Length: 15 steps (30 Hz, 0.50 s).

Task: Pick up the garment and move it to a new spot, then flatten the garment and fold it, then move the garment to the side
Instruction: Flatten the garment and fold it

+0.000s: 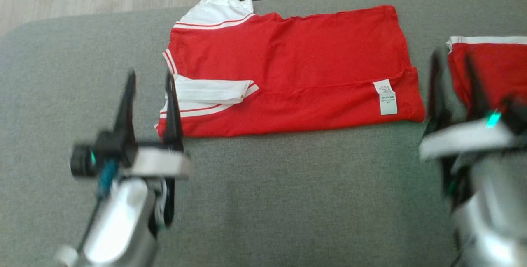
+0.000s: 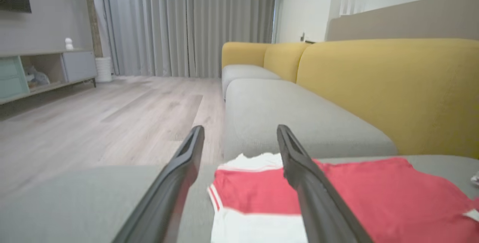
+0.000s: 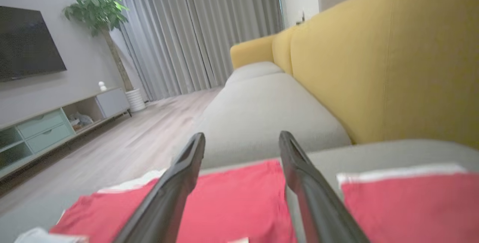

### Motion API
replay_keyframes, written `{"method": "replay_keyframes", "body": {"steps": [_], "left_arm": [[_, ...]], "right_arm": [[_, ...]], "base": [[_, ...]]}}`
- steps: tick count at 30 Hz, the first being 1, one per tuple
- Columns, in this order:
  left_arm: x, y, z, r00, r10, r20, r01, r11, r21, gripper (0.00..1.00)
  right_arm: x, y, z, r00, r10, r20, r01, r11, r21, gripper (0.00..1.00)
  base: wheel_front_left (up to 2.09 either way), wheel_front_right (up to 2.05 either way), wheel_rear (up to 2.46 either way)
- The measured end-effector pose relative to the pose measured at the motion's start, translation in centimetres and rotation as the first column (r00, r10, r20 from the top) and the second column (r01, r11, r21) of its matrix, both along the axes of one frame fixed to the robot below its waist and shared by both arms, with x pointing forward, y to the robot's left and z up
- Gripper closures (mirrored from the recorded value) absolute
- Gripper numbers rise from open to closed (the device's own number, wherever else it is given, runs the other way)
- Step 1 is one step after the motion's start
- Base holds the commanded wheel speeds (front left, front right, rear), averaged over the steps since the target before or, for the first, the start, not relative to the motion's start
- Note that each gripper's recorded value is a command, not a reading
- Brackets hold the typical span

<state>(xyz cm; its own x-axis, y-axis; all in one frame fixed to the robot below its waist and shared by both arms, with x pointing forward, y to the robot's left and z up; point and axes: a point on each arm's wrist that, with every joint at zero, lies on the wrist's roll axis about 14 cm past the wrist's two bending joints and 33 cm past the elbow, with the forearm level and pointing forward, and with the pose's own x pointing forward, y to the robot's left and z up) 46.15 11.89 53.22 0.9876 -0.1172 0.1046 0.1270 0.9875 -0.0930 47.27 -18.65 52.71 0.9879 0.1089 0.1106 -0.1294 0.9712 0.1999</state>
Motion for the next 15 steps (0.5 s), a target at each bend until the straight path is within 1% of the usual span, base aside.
{"method": "replay_keyframes", "body": {"steps": [1, 5, 8, 11, 15], "left_arm": [[-1.5, 0.2, -2.2, 0.998, 0.015, -0.059, -0.016, 1.000, -0.010, 0.00], [-3.2, 0.4, -5.9, 0.987, 0.019, -0.162, -0.020, 1.000, -0.006, 0.00], [-3.0, 0.7, -6.9, 0.981, 0.020, -0.191, -0.023, 1.000, -0.011, 0.00], [-2.9, 0.9, -9.2, 0.966, 0.018, -0.260, -0.015, 1.000, 0.013, 0.00], [-2.7, 1.3, -12.8, 0.919, 0.024, -0.393, -0.004, 0.999, 0.052, 0.00]], "right_arm": [[-2.3, 1.0, -2.5, 0.999, -0.009, -0.053, 0.009, 1.000, 0.004, 0.00], [-5.6, 1.9, -5.7, 0.991, -0.023, -0.133, 0.024, 1.000, 0.007, 0.00], [-5.7, 1.6, -5.4, 0.992, -0.033, -0.123, 0.034, 0.999, 0.008, 0.00], [-5.5, 1.5, -5.2, 0.993, -0.038, -0.115, 0.039, 0.999, 0.009, 0.00], [-5.5, 1.3, -5.3, 0.992, -0.043, -0.118, 0.044, 0.999, 0.008, 0.00]], "base": [[0.00, 0.00, 0.00], [0.00, 0.00, 0.00], [0.00, 0.00, 0.00], [0.00, 0.00, 0.00], [0.00, 0.00, 0.00]]}}
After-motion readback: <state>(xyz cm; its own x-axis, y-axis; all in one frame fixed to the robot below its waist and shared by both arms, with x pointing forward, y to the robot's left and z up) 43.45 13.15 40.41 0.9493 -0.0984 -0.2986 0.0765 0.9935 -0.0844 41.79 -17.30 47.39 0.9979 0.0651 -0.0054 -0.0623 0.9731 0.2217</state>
